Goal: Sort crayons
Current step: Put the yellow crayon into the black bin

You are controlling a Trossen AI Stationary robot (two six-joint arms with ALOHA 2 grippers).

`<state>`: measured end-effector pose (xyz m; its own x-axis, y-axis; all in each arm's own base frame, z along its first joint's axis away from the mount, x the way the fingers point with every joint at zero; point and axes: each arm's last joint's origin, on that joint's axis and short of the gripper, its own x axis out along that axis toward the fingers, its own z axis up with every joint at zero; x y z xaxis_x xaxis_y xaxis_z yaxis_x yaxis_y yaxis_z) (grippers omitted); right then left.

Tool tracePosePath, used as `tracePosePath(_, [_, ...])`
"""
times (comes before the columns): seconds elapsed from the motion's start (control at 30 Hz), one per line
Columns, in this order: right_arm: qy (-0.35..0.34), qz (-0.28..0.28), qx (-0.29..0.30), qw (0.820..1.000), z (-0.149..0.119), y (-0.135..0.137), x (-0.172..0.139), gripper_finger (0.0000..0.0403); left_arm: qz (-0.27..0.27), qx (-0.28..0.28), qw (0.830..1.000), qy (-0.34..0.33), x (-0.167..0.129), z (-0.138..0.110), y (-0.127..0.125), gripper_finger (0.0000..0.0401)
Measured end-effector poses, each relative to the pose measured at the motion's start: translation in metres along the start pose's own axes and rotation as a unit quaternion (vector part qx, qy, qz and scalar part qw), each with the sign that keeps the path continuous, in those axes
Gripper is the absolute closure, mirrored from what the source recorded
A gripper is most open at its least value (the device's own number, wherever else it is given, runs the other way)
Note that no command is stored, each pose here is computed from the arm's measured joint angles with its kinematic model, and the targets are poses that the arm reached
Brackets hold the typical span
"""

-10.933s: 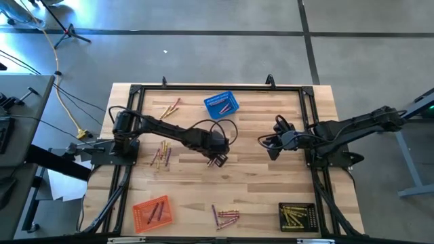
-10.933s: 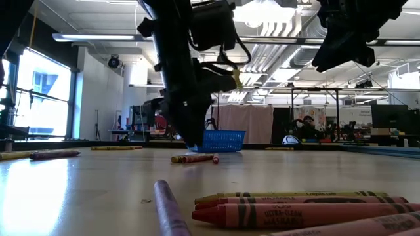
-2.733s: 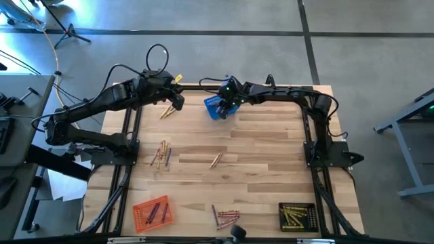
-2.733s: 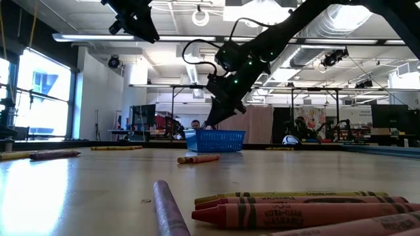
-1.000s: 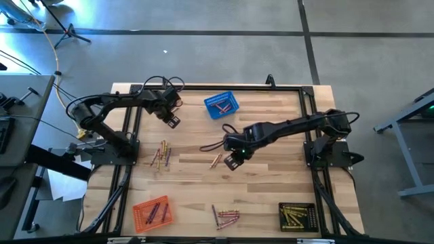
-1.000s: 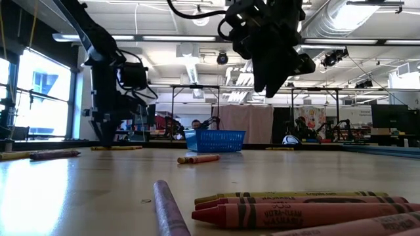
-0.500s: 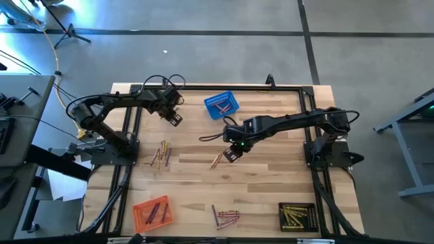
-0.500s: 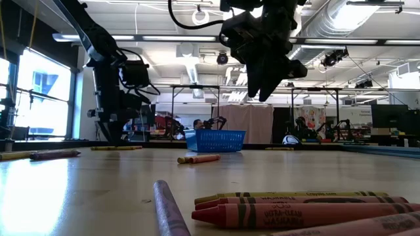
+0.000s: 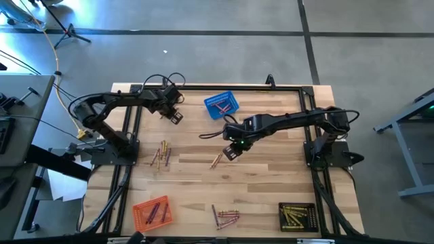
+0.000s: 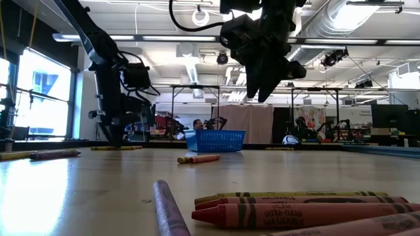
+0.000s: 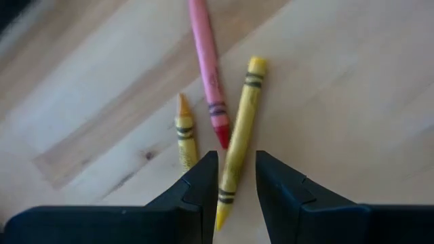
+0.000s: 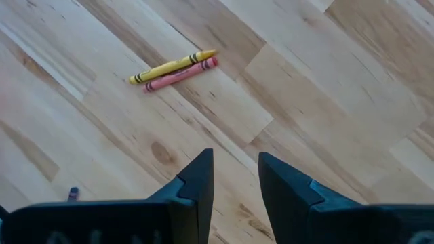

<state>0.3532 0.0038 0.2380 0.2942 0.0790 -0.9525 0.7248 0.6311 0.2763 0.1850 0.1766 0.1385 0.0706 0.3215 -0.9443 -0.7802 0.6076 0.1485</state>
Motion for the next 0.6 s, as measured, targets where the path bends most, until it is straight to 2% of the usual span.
tracePosePath(0.37, [-0.006, 0.002, -0.001, 1.000, 0.001, 0.001, 0.000, 0.0302, -0.004, -0.006, 0.999, 0.046, 0.015, -0.004, -0.005, 0.0321])
tracePosePath(0.6, [-0.010, -0.002, -0.005, 1.000, 0.001, 0.000, 0.000, 0.0302, -0.005, -0.033, 0.998, 0.062, 0.013, -0.008, -0.010, 0.0385])
